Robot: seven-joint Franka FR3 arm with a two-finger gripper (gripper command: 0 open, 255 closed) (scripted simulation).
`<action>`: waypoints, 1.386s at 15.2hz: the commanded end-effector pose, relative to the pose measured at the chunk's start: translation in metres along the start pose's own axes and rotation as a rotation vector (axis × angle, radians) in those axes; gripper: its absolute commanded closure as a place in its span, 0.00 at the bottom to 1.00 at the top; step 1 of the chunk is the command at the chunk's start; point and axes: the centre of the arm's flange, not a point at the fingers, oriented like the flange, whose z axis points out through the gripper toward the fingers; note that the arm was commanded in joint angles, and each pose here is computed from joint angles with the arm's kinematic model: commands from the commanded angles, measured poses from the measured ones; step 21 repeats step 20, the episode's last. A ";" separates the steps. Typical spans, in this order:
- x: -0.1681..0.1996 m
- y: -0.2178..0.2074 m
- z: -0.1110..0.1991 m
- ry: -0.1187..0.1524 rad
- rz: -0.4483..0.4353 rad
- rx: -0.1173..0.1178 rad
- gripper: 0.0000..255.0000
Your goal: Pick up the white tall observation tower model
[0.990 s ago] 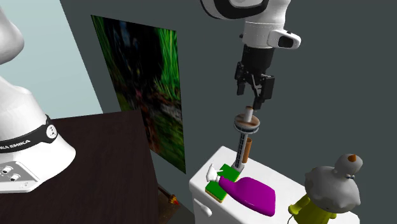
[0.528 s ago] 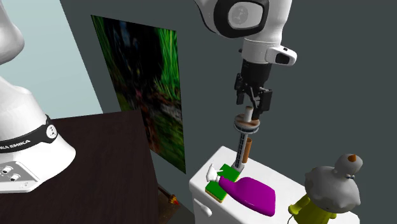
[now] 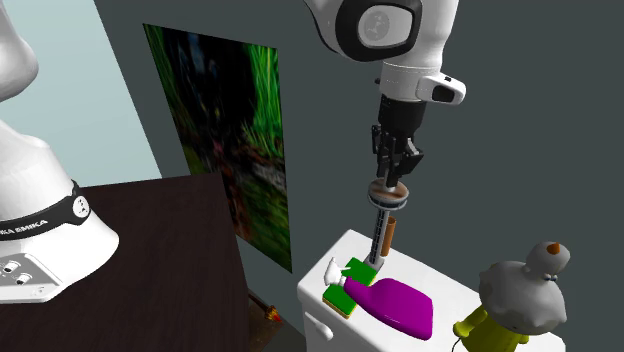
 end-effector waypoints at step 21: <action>-0.002 0.000 -0.079 -0.001 0.000 0.000 1.00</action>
